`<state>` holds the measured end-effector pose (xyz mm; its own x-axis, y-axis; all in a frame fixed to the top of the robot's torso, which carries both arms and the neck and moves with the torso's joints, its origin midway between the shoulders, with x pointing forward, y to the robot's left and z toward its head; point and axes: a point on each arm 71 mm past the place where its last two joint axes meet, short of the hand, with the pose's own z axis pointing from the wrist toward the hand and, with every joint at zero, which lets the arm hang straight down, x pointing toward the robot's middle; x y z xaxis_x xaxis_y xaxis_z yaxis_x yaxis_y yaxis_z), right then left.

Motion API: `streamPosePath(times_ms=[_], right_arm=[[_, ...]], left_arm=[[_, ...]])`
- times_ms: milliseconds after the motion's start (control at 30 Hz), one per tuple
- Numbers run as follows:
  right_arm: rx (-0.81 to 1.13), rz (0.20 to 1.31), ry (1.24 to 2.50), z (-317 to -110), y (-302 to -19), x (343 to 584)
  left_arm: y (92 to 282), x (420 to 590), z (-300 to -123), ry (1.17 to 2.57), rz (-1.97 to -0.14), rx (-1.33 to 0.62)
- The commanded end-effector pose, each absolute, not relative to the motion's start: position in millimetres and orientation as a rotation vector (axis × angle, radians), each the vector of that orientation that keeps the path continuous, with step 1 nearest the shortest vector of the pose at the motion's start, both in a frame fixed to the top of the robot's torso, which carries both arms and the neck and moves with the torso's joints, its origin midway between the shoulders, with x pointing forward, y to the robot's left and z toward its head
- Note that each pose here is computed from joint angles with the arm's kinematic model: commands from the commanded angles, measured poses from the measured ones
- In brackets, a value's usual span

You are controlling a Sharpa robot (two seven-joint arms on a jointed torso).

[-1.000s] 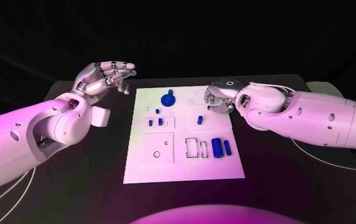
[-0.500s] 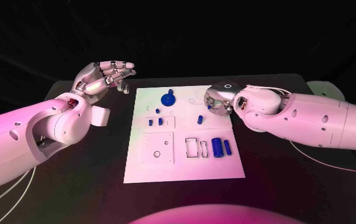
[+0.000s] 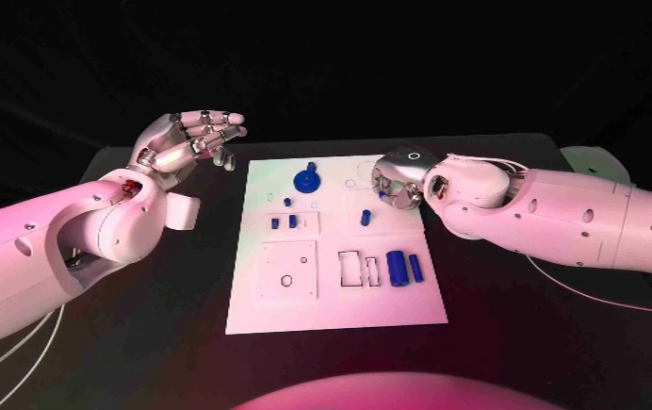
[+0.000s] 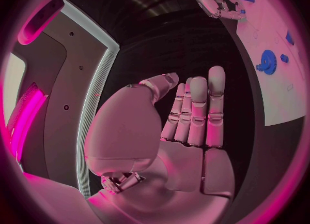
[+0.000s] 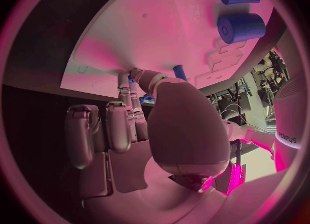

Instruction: Assemble the parts on the task board

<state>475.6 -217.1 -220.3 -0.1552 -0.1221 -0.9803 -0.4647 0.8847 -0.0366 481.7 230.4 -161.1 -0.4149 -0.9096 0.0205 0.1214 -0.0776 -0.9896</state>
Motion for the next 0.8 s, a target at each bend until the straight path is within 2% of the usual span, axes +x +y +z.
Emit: streamPosePath(times_ms=[33,367,800], right_arm=[[-0.472,0.283,1.753,-228.4,-217.9,473.5],[-0.474,0.296,1.716,-225.4,-215.2,470.5],[-0.441,0.343,1.614,-210.1,-214.9,465.8]], left_arm=[[229.6,481.8,-160.9,1.378,-1.612,-0.921],[229.3,482.2,-161.5,1.384,-1.605,-0.926],[229.0,482.8,-161.9,1.385,-1.601,-0.928]])
